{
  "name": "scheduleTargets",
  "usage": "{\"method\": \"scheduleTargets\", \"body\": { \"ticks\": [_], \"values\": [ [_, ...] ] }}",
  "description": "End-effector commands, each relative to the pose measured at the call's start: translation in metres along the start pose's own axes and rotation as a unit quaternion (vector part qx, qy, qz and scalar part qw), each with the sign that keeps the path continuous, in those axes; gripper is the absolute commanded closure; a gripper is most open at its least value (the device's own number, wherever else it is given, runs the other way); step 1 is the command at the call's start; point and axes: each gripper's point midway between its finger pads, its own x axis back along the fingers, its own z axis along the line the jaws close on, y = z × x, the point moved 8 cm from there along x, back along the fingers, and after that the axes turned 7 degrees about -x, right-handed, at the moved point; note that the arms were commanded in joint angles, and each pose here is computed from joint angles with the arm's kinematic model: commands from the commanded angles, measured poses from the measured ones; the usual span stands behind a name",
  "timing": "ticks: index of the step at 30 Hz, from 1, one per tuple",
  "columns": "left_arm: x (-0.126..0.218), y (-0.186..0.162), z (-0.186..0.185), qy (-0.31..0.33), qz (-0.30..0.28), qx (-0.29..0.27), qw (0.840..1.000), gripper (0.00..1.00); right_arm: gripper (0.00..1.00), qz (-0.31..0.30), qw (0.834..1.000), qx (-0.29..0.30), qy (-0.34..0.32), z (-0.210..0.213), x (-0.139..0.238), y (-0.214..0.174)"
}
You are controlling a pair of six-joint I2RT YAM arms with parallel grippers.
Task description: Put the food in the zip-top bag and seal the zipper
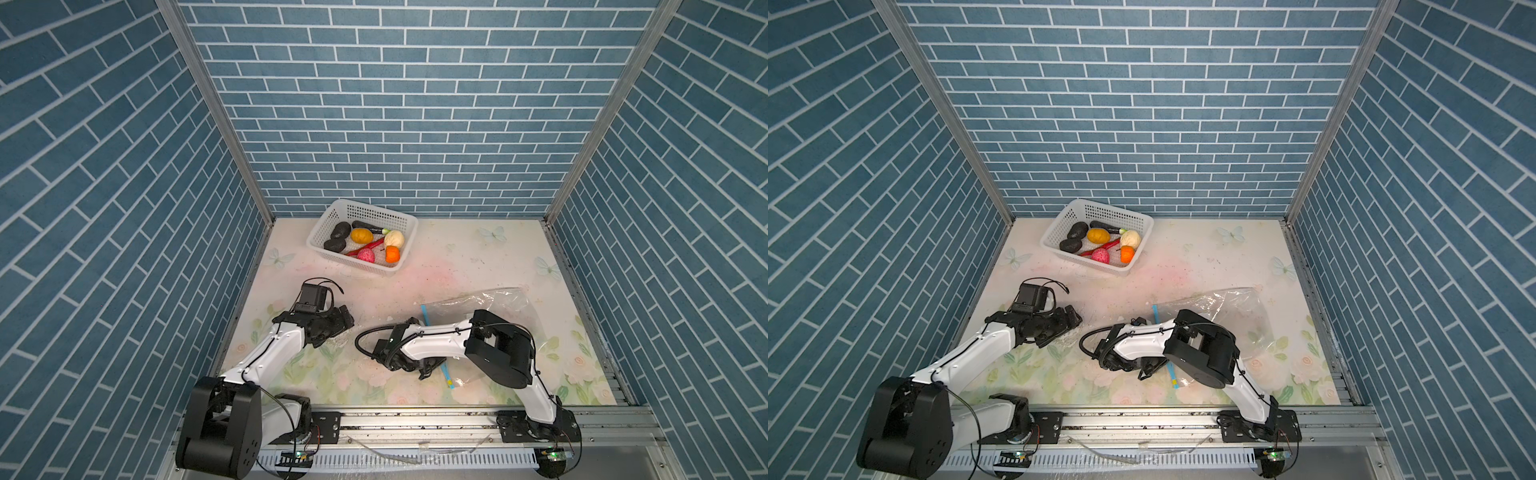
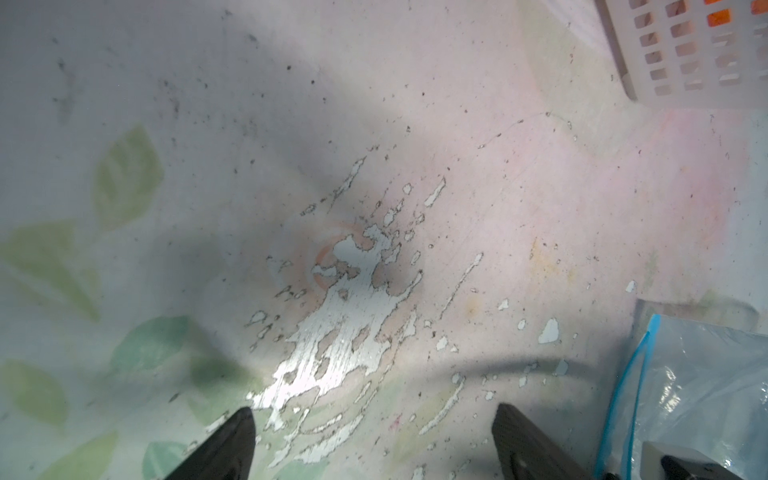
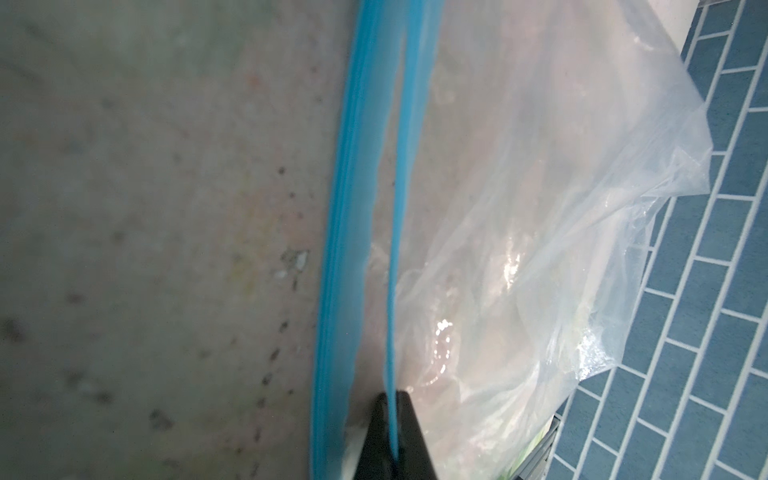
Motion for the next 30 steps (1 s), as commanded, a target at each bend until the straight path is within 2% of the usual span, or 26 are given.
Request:
{"method": "scheduleTargets", "body": {
  "ticks": [1, 3, 5, 7, 12, 18, 24, 26, 30],
  "values": [
    [-0.001, 0.0, -0.001, -0.009, 0.0, -0.008, 1.0, 0.1, 1.0, -0.02, 0.998, -0.055, 0.03, -0.019, 0.019, 0.011],
    [-0.001, 0.0, -0.004, -0.019, 0.001, -0.011, 1.0, 0.11, 1.0, -0.024, 0.996, -0.07, 0.046, -0.028, 0.025, 0.017],
    [-0.002, 0.0, -0.009, -0.034, 0.003, -0.013, 0.999, 0.18, 1.0, -0.025, 0.993, -0.089, 0.074, -0.039, 0.029, 0.023],
    [-0.002, 0.001, -0.02, -0.068, 0.001, -0.021, 0.997, 0.21, 1.0, -0.027, 0.988, -0.106, 0.105, -0.048, 0.033, 0.029],
    [-0.003, 0.001, -0.061, -0.141, -0.002, -0.071, 0.988, 0.24, 1.0, -0.011, 0.967, -0.168, 0.189, -0.071, 0.035, 0.041],
    [-0.004, -0.006, -0.126, -0.241, 0.009, -0.163, 0.957, 0.3, 1.0, -0.007, 0.944, -0.212, 0.253, -0.097, 0.038, 0.053],
    [0.006, -0.025, -0.191, -0.342, 0.003, -0.245, 0.907, 0.35, 1.0, -0.017, 0.93, -0.233, 0.285, -0.115, 0.043, 0.058],
    [0.003, -0.034, -0.206, -0.351, 0.014, -0.266, 0.898, 0.35, 1.0, -0.021, 0.927, -0.239, 0.289, -0.121, 0.045, 0.059],
    [-0.011, -0.039, -0.219, -0.348, 0.037, -0.273, 0.896, 0.4, 1.0, -0.032, 0.919, -0.252, 0.3, -0.131, 0.049, 0.058]
  ]
}}
